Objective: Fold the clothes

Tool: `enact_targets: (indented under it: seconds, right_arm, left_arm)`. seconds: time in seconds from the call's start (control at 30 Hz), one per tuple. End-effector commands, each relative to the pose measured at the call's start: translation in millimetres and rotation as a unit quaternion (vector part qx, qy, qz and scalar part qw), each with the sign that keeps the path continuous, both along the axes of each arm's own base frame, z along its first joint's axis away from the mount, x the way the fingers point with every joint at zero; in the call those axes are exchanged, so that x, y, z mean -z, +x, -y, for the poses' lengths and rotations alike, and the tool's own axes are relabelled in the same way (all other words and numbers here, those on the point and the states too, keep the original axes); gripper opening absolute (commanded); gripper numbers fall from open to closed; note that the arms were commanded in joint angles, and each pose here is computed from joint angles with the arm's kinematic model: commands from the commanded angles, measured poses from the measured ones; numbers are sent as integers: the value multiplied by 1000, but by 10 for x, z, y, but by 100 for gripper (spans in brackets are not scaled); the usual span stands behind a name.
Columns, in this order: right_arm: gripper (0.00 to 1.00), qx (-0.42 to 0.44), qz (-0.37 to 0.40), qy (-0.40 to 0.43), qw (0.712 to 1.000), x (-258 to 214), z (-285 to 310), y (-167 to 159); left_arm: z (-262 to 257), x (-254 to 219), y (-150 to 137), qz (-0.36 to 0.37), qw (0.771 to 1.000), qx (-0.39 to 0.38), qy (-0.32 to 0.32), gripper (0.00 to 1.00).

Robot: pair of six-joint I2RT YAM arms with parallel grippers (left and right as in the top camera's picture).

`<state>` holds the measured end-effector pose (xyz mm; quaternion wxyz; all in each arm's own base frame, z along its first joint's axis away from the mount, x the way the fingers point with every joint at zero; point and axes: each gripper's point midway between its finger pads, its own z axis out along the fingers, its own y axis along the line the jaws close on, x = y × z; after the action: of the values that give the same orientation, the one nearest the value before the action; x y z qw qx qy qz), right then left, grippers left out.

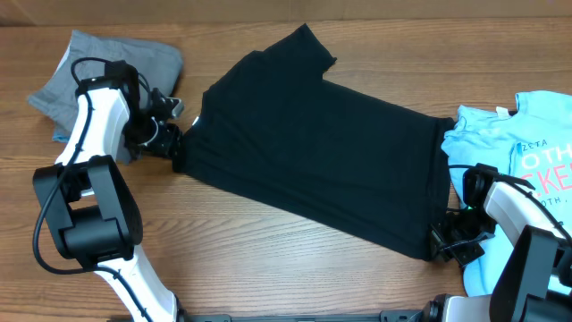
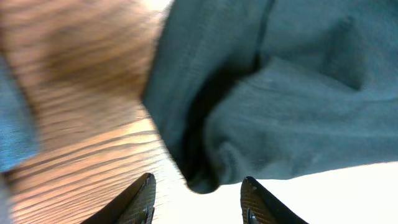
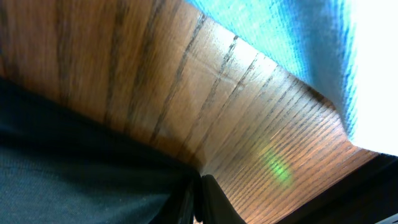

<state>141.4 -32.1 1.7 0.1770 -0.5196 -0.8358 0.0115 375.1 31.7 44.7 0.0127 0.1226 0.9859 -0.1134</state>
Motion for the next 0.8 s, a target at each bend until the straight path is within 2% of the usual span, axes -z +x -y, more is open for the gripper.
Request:
enact_targets:
  seconds: [0.0,0.2,0.27,0.5,0.63,0.7,0.77]
  right_arm:
    - [8,2,-6,-18,1000,8,70,-35]
    - [8,2,-6,-18,1000,9,70,-34]
    - [8,2,-6,-18,1000,9,70,-34]
    - [8,1,-7,-18,1000,8,70,-37]
    - [8,2,-6,-18,1000,8,71,-36]
    - [8,2,-6,-19,1000,8,71,-36]
    - [8,2,-7,-18,1000,8,71,-36]
  left_arm:
    - [116,138,-105,-9,999,18,-35,41]
    - [15,239,4,18,1000,19,-8,19]
    - [-29,248,35,23,1000,19,4,4]
    - [-147,134,234,54,998,18,35,4]
    - [-301,8,335,64,995,17,76,5]
    - [-319,-47,383,71,994,16,80,9]
    - [-319,-90,424,77,994,8,79,19]
